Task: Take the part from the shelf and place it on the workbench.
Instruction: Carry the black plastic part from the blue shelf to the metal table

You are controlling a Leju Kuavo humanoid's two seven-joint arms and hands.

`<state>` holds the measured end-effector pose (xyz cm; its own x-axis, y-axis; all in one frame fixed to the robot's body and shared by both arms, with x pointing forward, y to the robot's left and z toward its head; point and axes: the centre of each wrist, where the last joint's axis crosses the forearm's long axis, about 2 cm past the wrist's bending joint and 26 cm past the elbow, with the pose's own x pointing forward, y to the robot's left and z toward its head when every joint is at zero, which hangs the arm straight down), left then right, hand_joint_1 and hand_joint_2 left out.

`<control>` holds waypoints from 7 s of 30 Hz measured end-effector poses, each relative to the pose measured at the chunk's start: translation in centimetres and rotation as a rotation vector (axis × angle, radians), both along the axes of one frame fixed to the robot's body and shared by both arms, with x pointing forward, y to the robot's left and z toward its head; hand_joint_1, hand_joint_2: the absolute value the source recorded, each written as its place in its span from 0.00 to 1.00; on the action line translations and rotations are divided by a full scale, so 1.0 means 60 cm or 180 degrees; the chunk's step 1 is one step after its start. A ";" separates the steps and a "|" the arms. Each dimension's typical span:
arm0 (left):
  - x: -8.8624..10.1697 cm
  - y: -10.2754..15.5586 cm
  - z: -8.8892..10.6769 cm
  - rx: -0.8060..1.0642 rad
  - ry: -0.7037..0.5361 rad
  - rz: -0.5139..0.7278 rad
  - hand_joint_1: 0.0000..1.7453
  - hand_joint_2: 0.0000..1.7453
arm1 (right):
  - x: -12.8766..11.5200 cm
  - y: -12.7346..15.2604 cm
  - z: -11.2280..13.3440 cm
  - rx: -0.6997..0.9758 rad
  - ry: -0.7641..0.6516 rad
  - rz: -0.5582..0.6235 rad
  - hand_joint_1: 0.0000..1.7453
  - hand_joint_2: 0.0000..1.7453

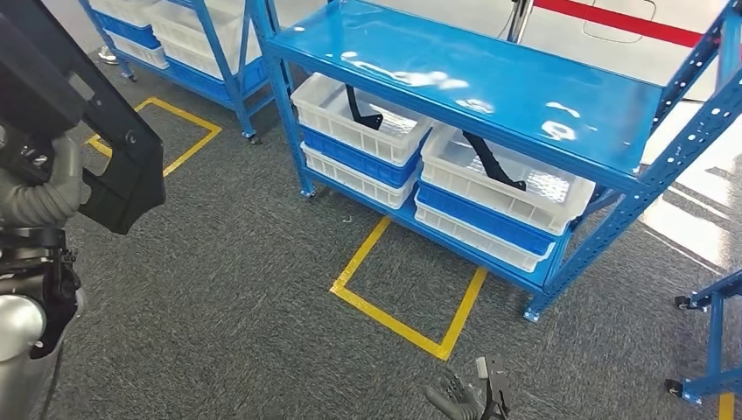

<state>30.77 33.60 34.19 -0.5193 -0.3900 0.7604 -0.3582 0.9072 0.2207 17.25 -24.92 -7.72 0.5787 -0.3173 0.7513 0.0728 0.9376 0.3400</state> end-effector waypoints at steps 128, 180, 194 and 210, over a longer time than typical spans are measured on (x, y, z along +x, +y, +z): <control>-0.008 0.014 -0.003 -0.0015 0.0219 -0.0289 1.00 1.00 | -0.009 0.004 -0.003 -0.0021 -0.0040 0.0121 0.00 1.00; -0.009 0.029 -0.016 -0.0233 0.0350 -0.0061 1.00 1.00 | -0.011 0.005 -0.004 -0.0012 0.0030 0.0119 0.00 1.00; -0.008 0.030 -0.010 -0.0220 0.0311 -0.0039 1.00 1.00 | -0.014 0.005 -0.004 0.0000 0.0043 0.0159 0.00 1.00; -0.007 0.032 -0.008 -0.0207 0.0288 -0.0008 1.00 1.00 | -0.009 0.005 -0.003 -0.0010 0.0029 0.0186 0.00 1.00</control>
<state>30.34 35.53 33.69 -0.4484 -0.3371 0.8278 -0.3371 0.9215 0.1927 16.73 -24.63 -7.88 0.6029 -0.2806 0.7468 0.0210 0.9414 0.3367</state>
